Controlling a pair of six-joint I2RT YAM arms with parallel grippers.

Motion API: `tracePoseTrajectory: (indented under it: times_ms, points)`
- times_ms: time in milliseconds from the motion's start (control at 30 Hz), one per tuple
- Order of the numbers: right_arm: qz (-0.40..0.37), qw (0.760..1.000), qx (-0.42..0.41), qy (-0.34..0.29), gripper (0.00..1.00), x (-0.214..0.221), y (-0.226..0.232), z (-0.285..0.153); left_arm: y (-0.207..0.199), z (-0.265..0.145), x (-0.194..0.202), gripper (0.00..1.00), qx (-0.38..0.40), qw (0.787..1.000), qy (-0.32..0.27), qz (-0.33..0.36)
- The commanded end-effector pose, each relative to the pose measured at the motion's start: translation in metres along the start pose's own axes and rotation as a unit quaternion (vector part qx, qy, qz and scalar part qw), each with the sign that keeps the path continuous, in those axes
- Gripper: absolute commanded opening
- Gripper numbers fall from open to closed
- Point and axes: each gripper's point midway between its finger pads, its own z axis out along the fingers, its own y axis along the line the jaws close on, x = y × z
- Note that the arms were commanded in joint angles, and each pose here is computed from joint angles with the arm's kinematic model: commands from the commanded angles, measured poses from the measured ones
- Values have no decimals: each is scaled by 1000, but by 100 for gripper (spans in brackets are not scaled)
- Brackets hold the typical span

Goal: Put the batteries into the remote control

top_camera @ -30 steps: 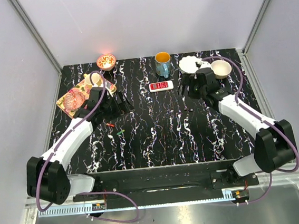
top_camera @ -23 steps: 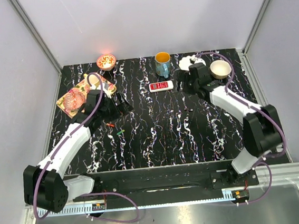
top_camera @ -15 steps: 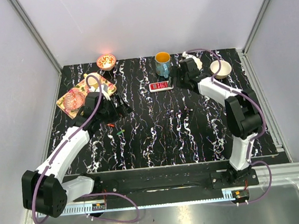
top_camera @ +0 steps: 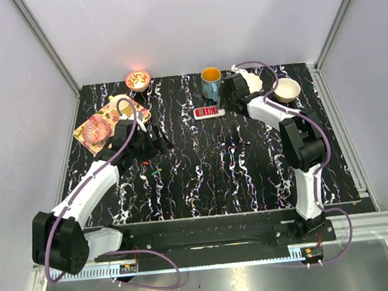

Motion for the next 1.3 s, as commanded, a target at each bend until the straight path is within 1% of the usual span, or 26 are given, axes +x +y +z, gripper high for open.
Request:
tracePoseTrajectory:
  times_ms: [0, 67, 100, 233, 400, 500, 533, 633, 933, 1100, 1267]
  points:
    - [38, 998, 37, -39, 60, -26, -1, 6, -14, 1, -9, 92, 25, 1000, -4, 5]
    - [52, 996, 55, -39, 46, -28, -7, 9, -14, 1, -9, 92, 25, 1000, -4, 3]
    - [63, 995, 61, -36, 36, -30, -13, 12, -14, 1, -9, 92, 25, 1000, -5, 4]
    - [104, 992, 75, -15, 30, -25, -29, 21, -15, 0, -10, 92, 26, 1000, -5, 2]
    - [130, 989, 66, -1, 19, -28, -31, 35, -15, 2, -9, 92, 25, 1000, -1, 1]
    - [135, 989, 52, 4, 16, -32, -26, 46, -15, 4, -7, 92, 28, 1000, 2, 2]
    - [136, 989, 51, 11, 16, -29, -26, 53, -14, 4, -7, 92, 28, 1000, 2, 2]
    - [137, 990, 34, 25, 9, -25, -19, 63, -11, 7, -5, 92, 23, 1000, 4, -1]
    - [135, 989, 15, 64, 0, -5, -11, 80, -13, 7, -6, 91, 24, 1000, 5, -3]
    - [130, 987, 0, 91, 0, 9, -2, 80, -14, 9, -5, 91, 28, 1000, 10, -7]
    - [123, 987, -4, 108, 0, 32, 7, 63, -15, 8, -4, 91, 30, 999, 9, -8]
